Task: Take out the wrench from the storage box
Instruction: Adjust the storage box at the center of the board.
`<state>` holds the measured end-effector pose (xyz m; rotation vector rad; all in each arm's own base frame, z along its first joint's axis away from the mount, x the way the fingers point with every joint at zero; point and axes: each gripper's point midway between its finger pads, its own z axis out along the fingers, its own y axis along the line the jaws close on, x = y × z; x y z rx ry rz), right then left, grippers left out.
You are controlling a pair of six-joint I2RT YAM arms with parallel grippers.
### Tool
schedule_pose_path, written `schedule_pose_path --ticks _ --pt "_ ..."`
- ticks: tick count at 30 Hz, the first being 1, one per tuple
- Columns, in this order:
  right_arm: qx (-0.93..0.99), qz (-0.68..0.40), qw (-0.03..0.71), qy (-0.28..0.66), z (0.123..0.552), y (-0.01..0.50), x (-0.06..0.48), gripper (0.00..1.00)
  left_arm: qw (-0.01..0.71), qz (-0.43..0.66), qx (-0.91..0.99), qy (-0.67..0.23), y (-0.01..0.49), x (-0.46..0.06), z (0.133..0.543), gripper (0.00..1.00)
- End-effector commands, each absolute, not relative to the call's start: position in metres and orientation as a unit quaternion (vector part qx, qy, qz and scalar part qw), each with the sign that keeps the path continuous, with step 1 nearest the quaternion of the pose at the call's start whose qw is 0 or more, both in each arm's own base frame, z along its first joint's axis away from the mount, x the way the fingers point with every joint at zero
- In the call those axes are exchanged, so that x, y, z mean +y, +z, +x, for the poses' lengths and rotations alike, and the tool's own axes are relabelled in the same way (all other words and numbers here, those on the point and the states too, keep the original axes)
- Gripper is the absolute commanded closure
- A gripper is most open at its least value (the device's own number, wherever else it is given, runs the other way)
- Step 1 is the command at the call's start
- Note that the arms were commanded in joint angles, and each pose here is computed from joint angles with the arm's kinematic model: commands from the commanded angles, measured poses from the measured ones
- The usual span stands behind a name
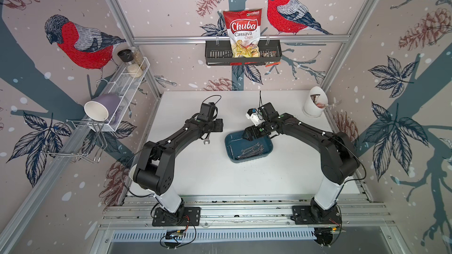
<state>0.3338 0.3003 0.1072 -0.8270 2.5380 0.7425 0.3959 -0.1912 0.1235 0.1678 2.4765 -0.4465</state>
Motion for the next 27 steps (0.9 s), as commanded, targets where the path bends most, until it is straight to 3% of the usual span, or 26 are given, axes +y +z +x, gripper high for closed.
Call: schedule_pose_path --ticks 1,10,20,24,27 --pt "0.897 -0.319 0.167 0.258 0.325 0.098 0.299 0.09 0.251 0.081 0.939 -0.220 0.121 -0.221 0.353 0.35" --pt "0.895 -0.329 0.157 0.259 0.311 0.084 0.296 0.09 0.177 0.083 0.957 -0.216 0.080 -0.236 0.291 0.40" --pt "0.894 -0.332 0.135 0.270 0.285 0.079 0.294 0.11 0.175 0.096 0.965 -0.172 0.061 -0.234 0.318 0.74" --pt "0.894 -0.332 0.120 0.276 0.268 0.079 0.297 0.11 0.181 0.110 0.964 -0.159 0.060 -0.232 0.338 0.83" --pt "0.898 -0.319 0.128 0.274 0.268 0.084 0.296 0.11 0.182 0.123 0.965 -0.147 0.060 -0.232 0.352 0.85"
